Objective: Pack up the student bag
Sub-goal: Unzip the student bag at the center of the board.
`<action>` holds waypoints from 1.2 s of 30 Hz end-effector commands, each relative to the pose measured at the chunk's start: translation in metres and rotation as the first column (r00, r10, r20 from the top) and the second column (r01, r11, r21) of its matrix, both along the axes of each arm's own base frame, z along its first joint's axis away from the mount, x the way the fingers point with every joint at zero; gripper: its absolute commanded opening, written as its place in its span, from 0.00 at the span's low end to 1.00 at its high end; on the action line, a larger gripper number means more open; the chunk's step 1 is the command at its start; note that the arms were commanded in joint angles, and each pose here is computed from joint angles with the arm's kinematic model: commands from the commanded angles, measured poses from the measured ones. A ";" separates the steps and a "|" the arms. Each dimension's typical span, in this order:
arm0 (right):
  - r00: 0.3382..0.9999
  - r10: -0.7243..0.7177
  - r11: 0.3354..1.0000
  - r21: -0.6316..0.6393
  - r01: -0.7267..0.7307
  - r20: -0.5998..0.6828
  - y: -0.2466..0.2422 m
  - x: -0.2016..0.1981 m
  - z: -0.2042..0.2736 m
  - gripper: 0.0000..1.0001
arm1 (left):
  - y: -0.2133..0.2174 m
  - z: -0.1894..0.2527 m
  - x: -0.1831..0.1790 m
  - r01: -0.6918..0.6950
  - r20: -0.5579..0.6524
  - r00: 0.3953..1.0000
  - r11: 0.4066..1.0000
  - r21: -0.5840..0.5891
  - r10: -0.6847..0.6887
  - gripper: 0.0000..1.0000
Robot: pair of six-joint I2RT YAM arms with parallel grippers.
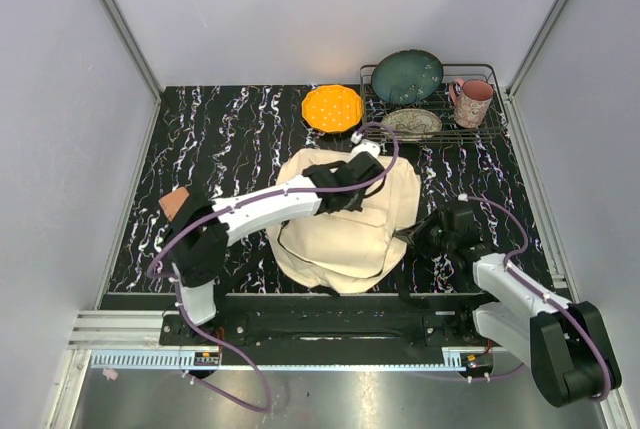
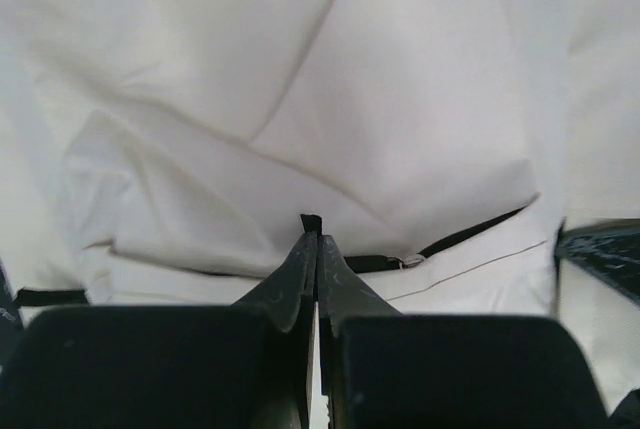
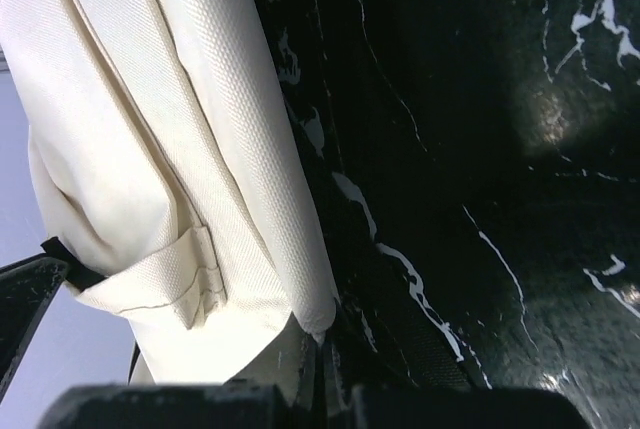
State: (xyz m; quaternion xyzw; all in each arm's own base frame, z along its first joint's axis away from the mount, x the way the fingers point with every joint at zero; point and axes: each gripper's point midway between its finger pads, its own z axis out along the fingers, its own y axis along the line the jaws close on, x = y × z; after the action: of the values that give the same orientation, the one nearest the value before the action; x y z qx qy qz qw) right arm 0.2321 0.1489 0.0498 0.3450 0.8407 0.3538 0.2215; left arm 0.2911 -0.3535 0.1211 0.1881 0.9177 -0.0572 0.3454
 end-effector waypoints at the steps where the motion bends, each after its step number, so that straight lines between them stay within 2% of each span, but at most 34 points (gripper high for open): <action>1: 0.992 -0.124 0.988 -0.094 0.122 -0.016 -0.025 0.000 -0.014 0.00 | 0.046 0.030 0.018 -0.098 0.104 0.990 0.995 0.015 0.096 0.00; 7: 0.988 -0.146 0.984 -0.112 0.140 -0.043 -0.029 -0.002 -0.023 0.00 | 0.084 0.026 0.022 -0.166 0.114 0.980 0.985 0.041 0.160 0.00; 22: 0.989 -0.146 0.973 -0.181 0.142 -0.009 -0.037 0.010 -0.008 0.00 | 0.177 -0.007 0.036 -0.334 0.117 0.941 0.931 0.148 0.319 0.00; 27: 0.989 -0.146 0.972 -0.184 0.143 -0.003 -0.038 0.011 -0.005 0.00 | 0.187 -0.018 0.040 -0.356 0.100 0.934 0.918 0.173 0.343 0.00; 31: 0.992 -0.126 0.975 -0.183 0.125 0.010 -0.036 0.011 0.000 0.00 | 0.176 -0.025 0.034 -0.316 0.049 0.949 0.941 0.122 0.313 0.00; 33: 0.995 -0.094 0.980 -0.171 0.097 0.028 -0.031 0.012 0.007 0.12 | 0.170 -0.024 0.031 -0.302 0.033 0.953 0.949 0.087 0.301 0.00; 34: 0.997 -0.075 0.981 -0.176 0.079 0.031 -0.030 0.011 0.009 0.19 | 0.164 -0.019 0.029 -0.288 0.019 0.958 0.956 0.052 0.287 0.03; 35: 0.997 -0.062 0.982 -0.173 0.069 0.046 -0.029 0.014 0.016 0.33 | 0.161 -0.016 0.027 -0.280 0.009 0.960 0.959 0.031 0.280 0.13; 36: 0.997 -0.048 0.984 -0.169 0.057 0.056 -0.027 0.014 0.022 0.41 | 0.157 -0.013 0.026 -0.268 0.006 0.963 0.963 0.006 0.268 0.30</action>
State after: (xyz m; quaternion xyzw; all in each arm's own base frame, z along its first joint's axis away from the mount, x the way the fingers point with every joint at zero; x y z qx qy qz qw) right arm 0.2286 0.1269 0.0422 0.3623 0.8561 0.2838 0.2350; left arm 0.3171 -0.1752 0.0827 0.0658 0.9409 0.0649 0.3257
